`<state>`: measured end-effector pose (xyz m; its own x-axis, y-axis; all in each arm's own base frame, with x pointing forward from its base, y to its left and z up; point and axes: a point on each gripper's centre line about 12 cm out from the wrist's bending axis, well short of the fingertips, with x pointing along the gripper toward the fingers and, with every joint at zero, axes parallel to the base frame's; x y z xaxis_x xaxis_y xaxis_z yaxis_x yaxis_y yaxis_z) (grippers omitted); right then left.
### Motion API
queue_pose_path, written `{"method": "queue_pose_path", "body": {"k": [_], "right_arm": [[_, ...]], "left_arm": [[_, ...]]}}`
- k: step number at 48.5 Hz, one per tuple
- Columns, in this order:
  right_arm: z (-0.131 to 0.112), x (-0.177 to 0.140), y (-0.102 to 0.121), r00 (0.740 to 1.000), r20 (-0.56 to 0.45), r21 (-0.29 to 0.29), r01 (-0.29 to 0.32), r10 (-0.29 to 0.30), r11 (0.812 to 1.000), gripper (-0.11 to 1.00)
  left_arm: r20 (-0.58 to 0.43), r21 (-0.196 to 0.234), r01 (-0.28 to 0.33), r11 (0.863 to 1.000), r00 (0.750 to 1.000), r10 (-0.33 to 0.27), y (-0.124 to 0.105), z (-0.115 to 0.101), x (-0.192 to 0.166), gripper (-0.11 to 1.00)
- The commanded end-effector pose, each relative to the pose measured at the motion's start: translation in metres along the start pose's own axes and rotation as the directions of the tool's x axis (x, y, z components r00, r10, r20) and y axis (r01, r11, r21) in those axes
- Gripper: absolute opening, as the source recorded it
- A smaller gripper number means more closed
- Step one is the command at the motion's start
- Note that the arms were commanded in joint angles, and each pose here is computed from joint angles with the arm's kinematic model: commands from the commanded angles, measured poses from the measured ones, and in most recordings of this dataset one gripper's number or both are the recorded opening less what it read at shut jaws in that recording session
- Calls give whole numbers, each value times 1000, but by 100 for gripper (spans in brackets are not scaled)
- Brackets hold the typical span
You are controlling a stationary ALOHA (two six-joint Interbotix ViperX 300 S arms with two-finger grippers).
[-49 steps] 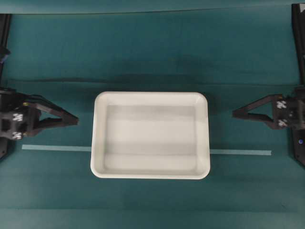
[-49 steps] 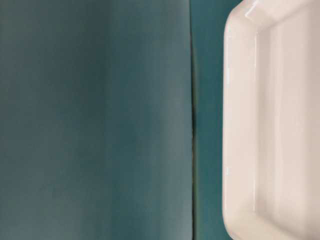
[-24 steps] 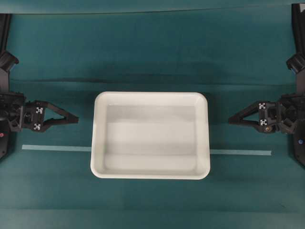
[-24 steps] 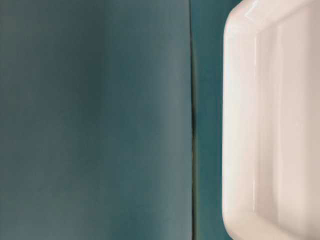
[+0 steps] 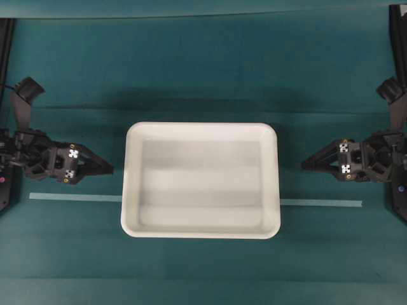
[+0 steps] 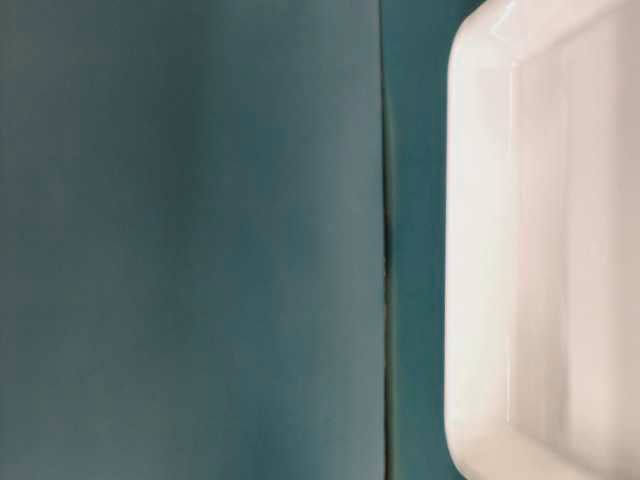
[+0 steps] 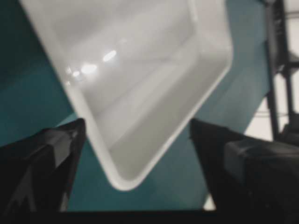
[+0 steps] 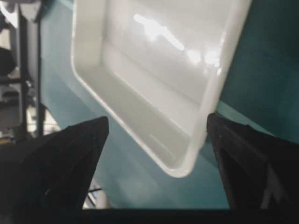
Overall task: Lift the white case with both hands.
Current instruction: 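Move both grippers inward toward the left and right rims of the white tray, then close both grippers on the tray's left and right side walls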
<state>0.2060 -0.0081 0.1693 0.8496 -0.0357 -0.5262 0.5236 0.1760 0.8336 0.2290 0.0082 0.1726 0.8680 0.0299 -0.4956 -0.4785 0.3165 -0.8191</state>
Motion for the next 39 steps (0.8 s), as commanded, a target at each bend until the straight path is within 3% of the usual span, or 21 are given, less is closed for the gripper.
{"method": "queue_pose_path", "body": {"k": [1, 8, 18, 22, 27, 39], "right_arm": [[-5, 9, -6, 1000, -9, -9, 2, -2, 1000, 90], [-9, 20, -17, 999, 9, 4, -37, 37, 999, 90], [-12, 36, -28, 996, 38, 33, -84, 83, 996, 90], [-14, 42, -33, 996, 36, 31, -83, 82, 996, 90], [-16, 47, -37, 996, 36, 24, -80, 79, 997, 90], [-18, 60, -44, 997, 40, 10, -60, 60, 998, 90]], "left_arm": [[-1, 7, 12, 1000, 1000, -12, 5, -3, 9, 94], [22, 7, 73, 997, 997, -74, 18, -7, 15, 95], [11, 7, 58, 998, 998, -58, 36, -14, 28, 95], [8, 5, 44, 999, 999, -44, 44, -16, 32, 95], [24, 2, 68, 998, 997, -68, 48, -15, 35, 94], [29, 2, 82, 997, 996, -82, 48, -15, 44, 94]]}}
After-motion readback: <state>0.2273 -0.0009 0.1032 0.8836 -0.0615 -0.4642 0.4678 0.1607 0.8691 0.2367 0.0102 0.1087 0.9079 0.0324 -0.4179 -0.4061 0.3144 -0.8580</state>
